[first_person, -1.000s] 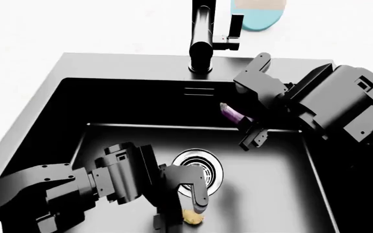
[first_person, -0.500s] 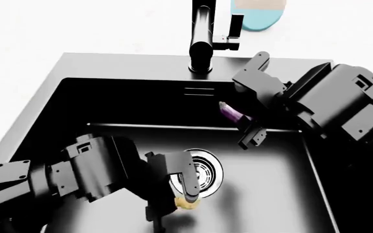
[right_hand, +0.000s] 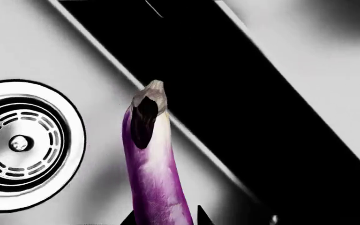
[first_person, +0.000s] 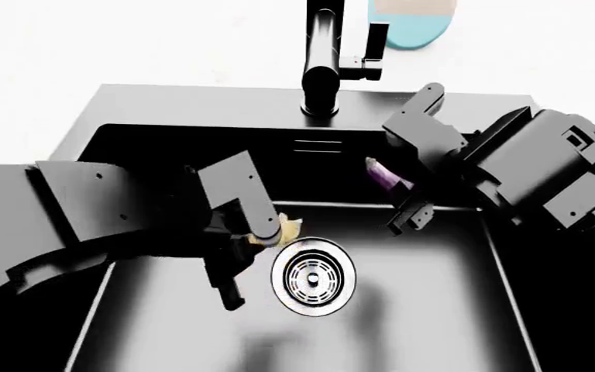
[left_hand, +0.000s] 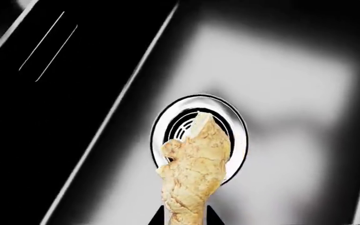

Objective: Pick up the fruits and vegetables and place them in the sink. Turn on the sink faucet to wash them. Then turn the sink off and put them in the tray.

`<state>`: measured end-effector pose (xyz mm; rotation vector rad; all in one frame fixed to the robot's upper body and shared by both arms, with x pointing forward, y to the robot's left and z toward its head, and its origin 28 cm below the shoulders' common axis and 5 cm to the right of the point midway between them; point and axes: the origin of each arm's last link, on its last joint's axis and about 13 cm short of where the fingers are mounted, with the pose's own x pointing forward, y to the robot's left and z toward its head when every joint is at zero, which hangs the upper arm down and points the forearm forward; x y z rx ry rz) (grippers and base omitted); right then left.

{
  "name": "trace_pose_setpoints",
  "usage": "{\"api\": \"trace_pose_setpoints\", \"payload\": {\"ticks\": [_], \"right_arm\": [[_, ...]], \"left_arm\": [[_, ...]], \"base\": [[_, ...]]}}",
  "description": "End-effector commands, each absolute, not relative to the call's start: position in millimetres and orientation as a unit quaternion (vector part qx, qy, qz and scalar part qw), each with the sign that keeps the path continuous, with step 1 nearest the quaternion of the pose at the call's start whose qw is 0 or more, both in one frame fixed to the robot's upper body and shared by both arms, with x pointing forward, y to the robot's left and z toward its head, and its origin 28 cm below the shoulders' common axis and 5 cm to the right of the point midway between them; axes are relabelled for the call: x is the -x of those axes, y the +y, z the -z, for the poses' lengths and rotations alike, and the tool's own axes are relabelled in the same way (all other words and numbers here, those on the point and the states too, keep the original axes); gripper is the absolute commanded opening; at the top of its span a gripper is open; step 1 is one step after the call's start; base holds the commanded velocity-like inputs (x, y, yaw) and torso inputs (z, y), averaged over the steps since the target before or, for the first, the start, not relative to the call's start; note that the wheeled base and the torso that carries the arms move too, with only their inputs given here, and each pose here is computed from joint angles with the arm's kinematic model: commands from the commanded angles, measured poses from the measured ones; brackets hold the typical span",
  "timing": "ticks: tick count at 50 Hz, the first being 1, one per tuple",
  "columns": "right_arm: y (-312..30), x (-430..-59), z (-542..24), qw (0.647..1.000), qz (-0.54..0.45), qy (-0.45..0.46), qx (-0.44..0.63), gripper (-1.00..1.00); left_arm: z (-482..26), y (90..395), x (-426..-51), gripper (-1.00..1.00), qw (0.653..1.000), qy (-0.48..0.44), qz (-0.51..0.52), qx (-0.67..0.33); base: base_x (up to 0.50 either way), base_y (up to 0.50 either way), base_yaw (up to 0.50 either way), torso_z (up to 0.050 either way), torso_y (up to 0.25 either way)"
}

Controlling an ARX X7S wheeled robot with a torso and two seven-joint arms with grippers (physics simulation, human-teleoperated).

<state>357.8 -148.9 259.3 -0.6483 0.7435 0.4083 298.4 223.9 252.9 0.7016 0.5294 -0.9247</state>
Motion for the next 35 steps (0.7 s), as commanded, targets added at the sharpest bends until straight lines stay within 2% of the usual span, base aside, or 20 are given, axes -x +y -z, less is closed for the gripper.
{"api": "trace_pose_setpoints", "payload": {"ticks": [1,15,35], "right_arm": [[-153.7,-352.0,-262.9,0.874,-0.145,0.343,0.313,-1.0],[-155.3,-346.8,-267.2,0.879,-0.131,0.333,0.316,-1.0],[-149.0,-350.1,-277.0,0.881,-0.129,0.314,0.329,-1.0]], "left_arm": [[-275.2,233.2,-286.5,-1.0,0.831,0.2,0.401,-0.33],[-288.7,240.7,-283.2,-1.0,0.85,0.193,0.372,-0.32],[-302.3,247.1,-273.9,-1.0,0.855,0.18,0.362,-0.326]], "base": [[0.0,0.0,0.0,0.0,0.148],[0.0,0.0,0.0,0.0,0.25],[0.0,0.0,0.0,0.0,0.237]]}}
